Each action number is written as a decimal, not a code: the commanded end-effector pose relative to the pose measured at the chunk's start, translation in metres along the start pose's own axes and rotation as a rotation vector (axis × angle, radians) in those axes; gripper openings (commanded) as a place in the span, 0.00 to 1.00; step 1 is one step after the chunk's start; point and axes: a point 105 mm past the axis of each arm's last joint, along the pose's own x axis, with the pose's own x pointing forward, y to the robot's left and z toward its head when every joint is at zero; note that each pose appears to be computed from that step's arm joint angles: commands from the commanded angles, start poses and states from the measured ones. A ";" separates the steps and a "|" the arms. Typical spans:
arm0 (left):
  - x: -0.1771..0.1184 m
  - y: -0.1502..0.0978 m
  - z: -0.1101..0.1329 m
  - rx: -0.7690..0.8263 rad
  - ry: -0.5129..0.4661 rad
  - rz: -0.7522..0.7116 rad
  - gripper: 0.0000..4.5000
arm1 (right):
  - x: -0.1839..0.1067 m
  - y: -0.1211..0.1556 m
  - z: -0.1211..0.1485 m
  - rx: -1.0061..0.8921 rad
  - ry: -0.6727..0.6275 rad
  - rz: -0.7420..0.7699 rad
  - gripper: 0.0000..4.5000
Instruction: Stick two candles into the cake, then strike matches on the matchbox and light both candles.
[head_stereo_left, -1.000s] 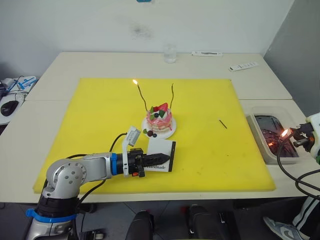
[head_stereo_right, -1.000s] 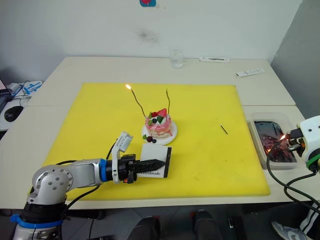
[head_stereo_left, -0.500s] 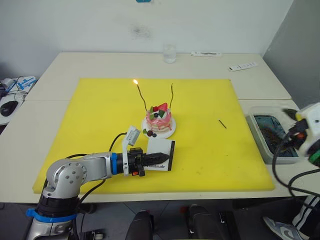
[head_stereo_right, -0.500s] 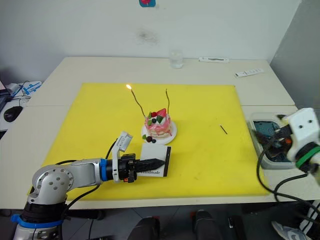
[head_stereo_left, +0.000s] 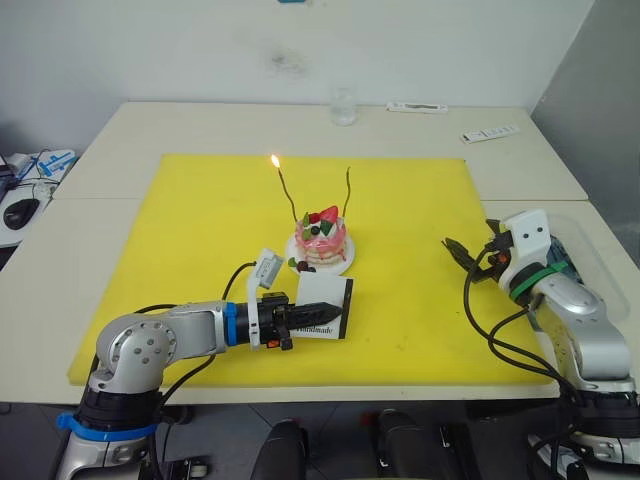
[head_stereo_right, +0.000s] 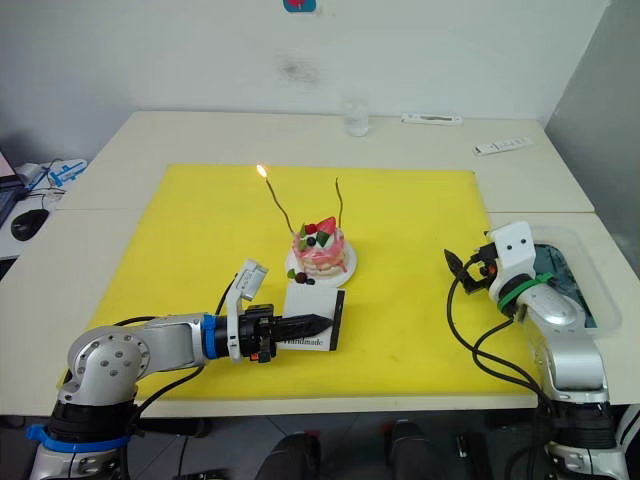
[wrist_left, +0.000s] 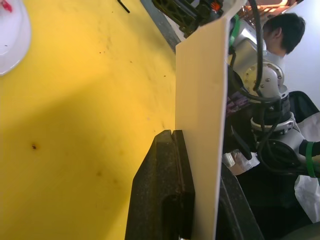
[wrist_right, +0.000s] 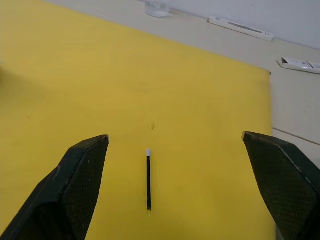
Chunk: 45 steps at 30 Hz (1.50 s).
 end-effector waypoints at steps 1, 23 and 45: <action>-0.001 -0.007 0.007 0.033 -0.020 -0.023 0.00 | 0.008 0.007 0.000 -0.027 -0.027 0.018 0.99; -0.002 -0.006 0.007 0.034 -0.023 -0.013 0.00 | 0.029 0.012 -0.034 0.117 0.092 -0.076 0.47; -0.002 -0.003 0.006 0.027 -0.027 0.001 0.00 | -0.012 0.074 -0.002 0.071 0.072 0.271 0.00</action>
